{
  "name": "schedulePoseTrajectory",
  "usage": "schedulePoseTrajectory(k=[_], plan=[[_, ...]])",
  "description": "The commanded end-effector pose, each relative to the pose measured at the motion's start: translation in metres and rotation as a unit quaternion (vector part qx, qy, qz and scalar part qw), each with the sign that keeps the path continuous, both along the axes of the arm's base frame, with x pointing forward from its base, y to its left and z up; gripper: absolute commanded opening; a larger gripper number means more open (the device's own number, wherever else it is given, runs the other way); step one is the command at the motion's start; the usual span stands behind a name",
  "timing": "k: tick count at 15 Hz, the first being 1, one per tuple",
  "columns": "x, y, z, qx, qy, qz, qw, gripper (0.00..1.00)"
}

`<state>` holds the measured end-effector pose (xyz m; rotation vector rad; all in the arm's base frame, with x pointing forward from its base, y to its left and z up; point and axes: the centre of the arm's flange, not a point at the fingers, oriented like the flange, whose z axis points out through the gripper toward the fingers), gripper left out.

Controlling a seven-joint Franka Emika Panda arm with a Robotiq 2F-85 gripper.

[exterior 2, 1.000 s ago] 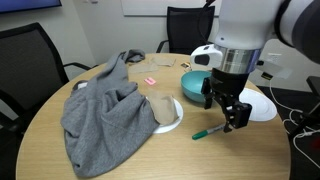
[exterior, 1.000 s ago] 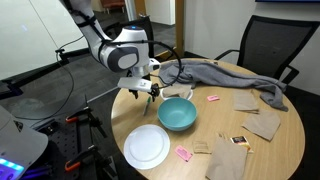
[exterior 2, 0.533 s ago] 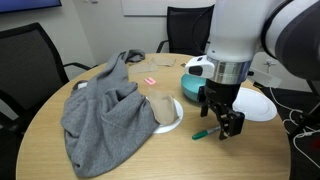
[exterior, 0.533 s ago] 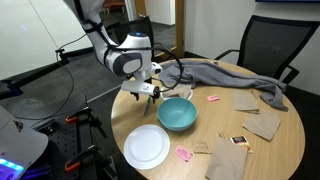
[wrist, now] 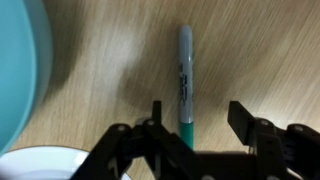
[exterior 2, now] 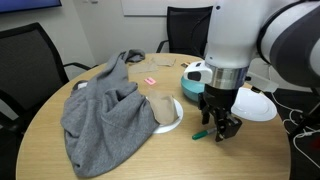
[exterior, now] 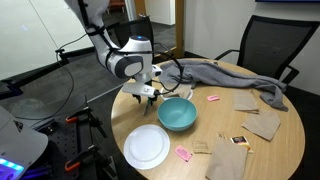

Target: Put the marker in the bowl

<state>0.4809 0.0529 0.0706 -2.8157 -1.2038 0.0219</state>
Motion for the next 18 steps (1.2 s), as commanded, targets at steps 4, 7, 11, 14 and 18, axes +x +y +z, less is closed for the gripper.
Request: schedulePoseTrajectory(k=[4, 7, 11, 14, 18], plan=[[0.001, 0.002, -0.005, 0.000, 0.002, 0.016, 0.9999, 0.43], [0.002, 0.004, -0.004, -0.002, 0.003, 0.018, 0.9998, 0.16], [-0.001, 0.008, 0.002, -0.009, -0.002, 0.019, 0.9998, 0.02], [-0.003, 0.010, 0.019, -0.017, -0.009, 0.003, 0.9998, 0.04], [0.001, 0.006, 0.053, -0.030, -0.030, -0.033, 0.9985, 0.04]])
